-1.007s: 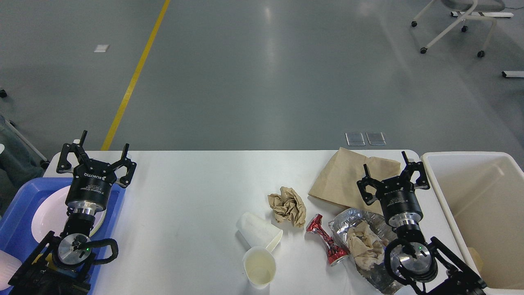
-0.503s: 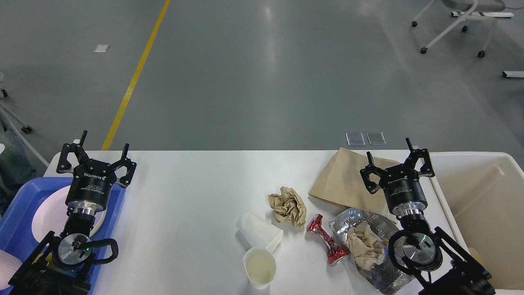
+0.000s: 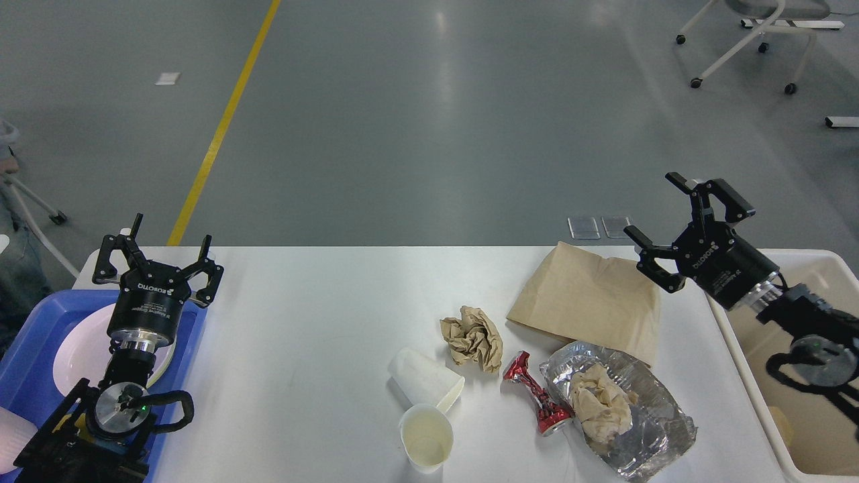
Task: Tidy desktop
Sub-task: 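Raise the right gripper up from the crumpled paper toward the bin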
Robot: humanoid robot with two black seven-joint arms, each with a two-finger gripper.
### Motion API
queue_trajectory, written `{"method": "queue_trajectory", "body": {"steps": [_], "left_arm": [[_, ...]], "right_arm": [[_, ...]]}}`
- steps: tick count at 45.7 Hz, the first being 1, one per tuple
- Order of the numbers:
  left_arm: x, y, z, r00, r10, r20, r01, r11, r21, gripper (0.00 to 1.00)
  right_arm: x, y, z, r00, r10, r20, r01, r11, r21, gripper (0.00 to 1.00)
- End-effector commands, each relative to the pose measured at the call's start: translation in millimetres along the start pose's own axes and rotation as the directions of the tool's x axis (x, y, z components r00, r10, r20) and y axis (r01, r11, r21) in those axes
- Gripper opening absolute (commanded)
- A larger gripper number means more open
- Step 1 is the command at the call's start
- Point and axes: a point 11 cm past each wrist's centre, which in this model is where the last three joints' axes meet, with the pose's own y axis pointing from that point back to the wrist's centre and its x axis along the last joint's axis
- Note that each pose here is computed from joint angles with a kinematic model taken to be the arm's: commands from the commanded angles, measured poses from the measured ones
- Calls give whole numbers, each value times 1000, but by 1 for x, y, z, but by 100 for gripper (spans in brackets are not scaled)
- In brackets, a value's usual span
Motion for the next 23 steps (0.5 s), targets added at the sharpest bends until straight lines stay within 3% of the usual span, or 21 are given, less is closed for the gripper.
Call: {"method": "queue_trajectory", "body": {"steps": [1,9,16,23], "left_arm": [[0,0,0,1000,0,0,0,1000,0,96],[0,0,0,1000,0,0,0,1000,1,96],[0,0,0,1000,0,0,0,1000,0,96],[0,0,0,1000,0,0,0,1000,0,96]], "right_arm": [[8,-2,-50,980,-84,-181,59,988,-142,100],[0,-17,-70,941,-195,-278,86,929,-361,100],[-10,-24,-76,857,-336,-390,45,804,-593,100],[-34,-41,-115,741,-474,-475,-12,699,-715,100]]}}
